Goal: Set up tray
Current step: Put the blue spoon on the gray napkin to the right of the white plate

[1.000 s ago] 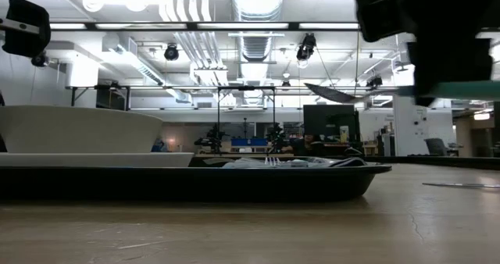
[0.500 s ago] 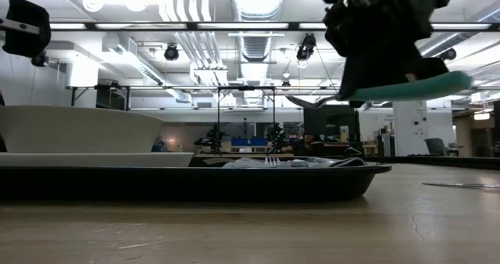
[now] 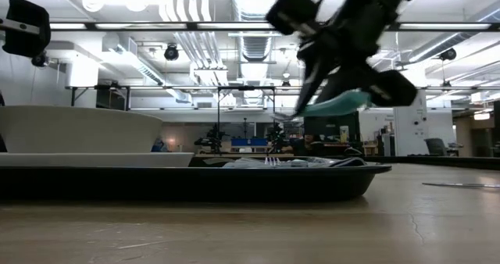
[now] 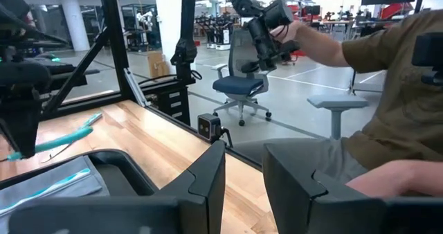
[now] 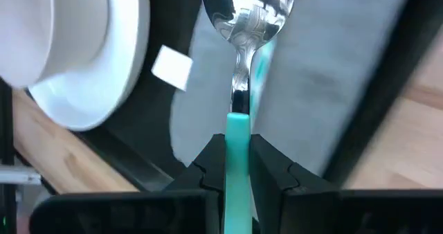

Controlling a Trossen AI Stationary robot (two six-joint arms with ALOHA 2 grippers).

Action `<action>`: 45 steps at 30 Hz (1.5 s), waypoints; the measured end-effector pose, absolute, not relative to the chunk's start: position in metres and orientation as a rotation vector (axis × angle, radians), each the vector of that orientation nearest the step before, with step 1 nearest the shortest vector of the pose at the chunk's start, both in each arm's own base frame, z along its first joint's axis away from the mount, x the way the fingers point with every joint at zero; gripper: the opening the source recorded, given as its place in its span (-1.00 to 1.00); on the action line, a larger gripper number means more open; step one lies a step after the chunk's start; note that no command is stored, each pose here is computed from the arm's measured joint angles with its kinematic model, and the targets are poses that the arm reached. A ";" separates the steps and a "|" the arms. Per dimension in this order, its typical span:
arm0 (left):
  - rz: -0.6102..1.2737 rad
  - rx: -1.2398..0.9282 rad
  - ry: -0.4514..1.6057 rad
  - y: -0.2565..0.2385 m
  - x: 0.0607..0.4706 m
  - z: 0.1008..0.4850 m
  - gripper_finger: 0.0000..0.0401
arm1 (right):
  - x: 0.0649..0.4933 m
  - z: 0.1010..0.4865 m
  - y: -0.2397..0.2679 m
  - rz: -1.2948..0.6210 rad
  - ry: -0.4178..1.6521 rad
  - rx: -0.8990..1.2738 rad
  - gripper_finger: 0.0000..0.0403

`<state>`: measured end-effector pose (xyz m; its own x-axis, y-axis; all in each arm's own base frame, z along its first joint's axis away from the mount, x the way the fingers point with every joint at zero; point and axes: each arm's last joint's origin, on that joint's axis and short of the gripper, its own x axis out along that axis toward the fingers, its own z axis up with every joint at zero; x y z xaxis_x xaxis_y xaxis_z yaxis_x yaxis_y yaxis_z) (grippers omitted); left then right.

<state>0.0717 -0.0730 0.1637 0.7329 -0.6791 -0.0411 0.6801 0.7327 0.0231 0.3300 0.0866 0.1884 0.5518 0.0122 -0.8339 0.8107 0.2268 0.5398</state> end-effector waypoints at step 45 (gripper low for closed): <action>-0.747 0.039 0.034 -0.073 0.072 0.163 -0.60 | 0.433 0.174 0.076 -1.084 0.880 1.167 -0.86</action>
